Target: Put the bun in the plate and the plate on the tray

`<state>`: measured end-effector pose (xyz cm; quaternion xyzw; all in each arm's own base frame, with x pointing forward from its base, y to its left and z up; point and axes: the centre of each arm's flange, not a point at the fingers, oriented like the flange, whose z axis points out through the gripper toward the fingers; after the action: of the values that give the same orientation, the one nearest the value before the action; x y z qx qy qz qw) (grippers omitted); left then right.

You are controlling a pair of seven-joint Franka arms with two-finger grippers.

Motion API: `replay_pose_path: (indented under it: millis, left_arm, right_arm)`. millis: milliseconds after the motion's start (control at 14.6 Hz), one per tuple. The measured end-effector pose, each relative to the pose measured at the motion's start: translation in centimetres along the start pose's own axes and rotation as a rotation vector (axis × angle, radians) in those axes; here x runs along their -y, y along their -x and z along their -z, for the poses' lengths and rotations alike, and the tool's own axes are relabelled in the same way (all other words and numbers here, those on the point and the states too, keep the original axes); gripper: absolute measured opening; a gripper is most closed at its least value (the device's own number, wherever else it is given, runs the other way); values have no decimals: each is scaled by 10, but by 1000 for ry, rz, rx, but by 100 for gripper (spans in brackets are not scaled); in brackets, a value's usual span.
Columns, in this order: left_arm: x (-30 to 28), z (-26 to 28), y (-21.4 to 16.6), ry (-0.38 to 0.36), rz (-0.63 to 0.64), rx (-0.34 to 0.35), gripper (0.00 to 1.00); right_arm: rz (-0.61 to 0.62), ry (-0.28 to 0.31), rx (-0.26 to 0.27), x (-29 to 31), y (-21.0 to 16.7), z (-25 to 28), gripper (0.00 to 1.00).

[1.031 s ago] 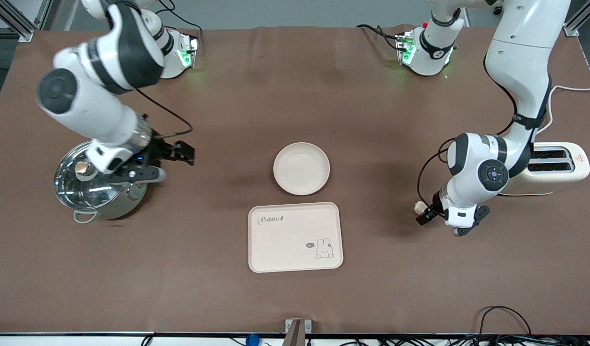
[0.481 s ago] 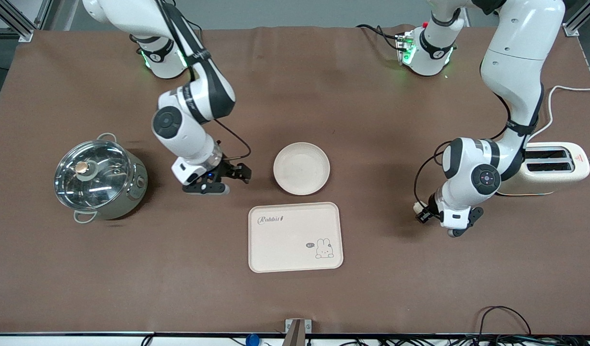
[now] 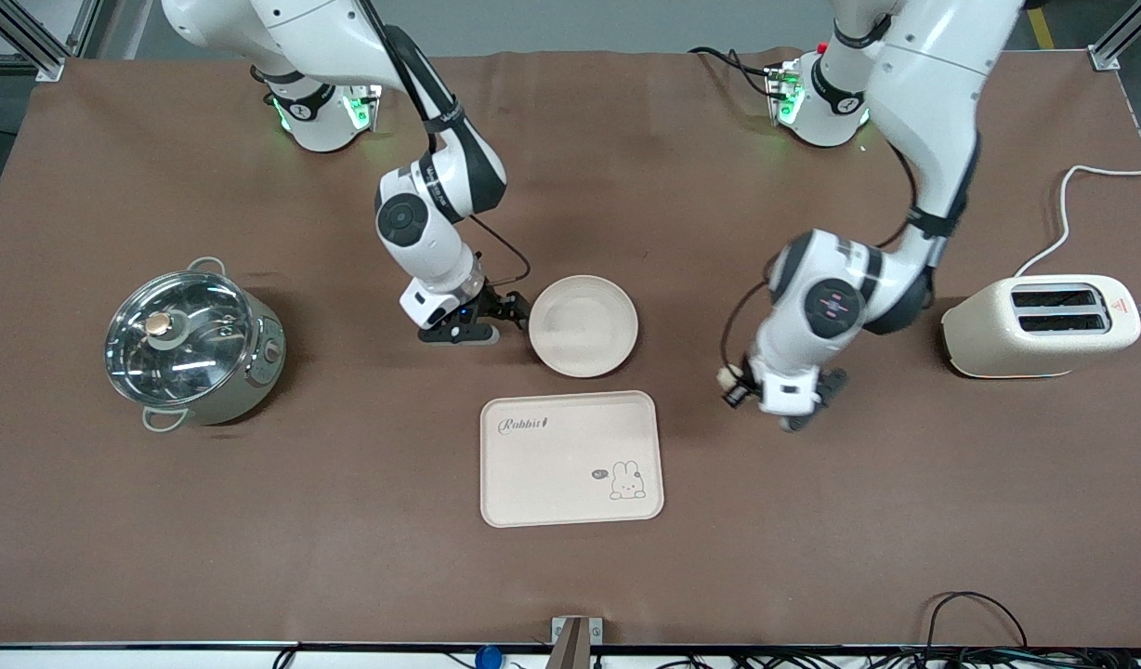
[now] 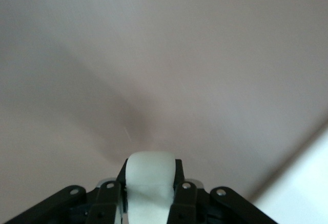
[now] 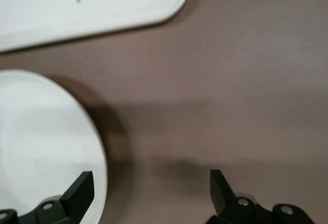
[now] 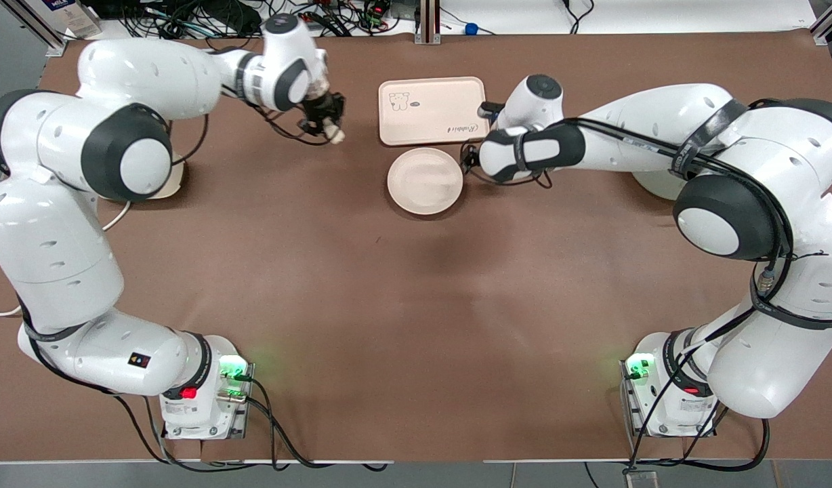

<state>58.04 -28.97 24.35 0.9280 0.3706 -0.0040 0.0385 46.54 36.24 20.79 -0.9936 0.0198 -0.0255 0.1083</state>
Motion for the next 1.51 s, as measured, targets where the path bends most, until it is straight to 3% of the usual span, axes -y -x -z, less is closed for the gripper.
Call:
replay_pose_path:
  millis: [344, 550, 618, 687, 756, 824, 893, 962, 1168, 1237, 1374, 1511]
  left_arm:
    - [-48, 5, 139, 23, 77, 32, 34]
    - [-60, -24, 186, -2, 121, 49, 37]
    - [-62, -35, 194, -12, 123, 53, 40]
    - [-63, -45, 199, -22, 124, 56, 40]
    - [-63, -51, 202, -28, 129, 58, 42]
    - [-64, -53, 202, -27, 141, 58, 53]
    - [-67, -50, 200, -21, 152, 58, 62]
    - [-71, -43, 196, -5, 160, 57, 71]
    - [-87, 8, 176, 52, 182, 43, 99]
    - [-91, 34, 163, 57, 186, 35, 100]
    - [-93, 94, 127, 55, 155, 12, 100]
    - [-86, 155, 76, 58, 75, -12, 100]
  right_arm:
    - [-33, -40, -39, 15, 20, -21, 100]
    - [-48, -44, -42, 18, 19, -32, 95]
    - [-49, -44, -43, 19, 18, -33, 88]
    - [-50, -46, -44, 19, 17, -33, 72]
    - [-50, -47, -44, 20, 17, -33, 62]
    - [-51, -48, -45, 20, 17, -33, 52]
    - [-52, -49, -46, 21, 16, -32, 52]
    - [-54, -52, -48, 21, 15, -31, 45]
    - [-72, -61, -54, 25, 13, -28, 15]
    - [-79, -63, -54, 26, 12, -28, 14]
    - [-85, -71, -58, 32, 12, -25, 4]
    - [-85, -76, -61, 34, 11, -24, 4]
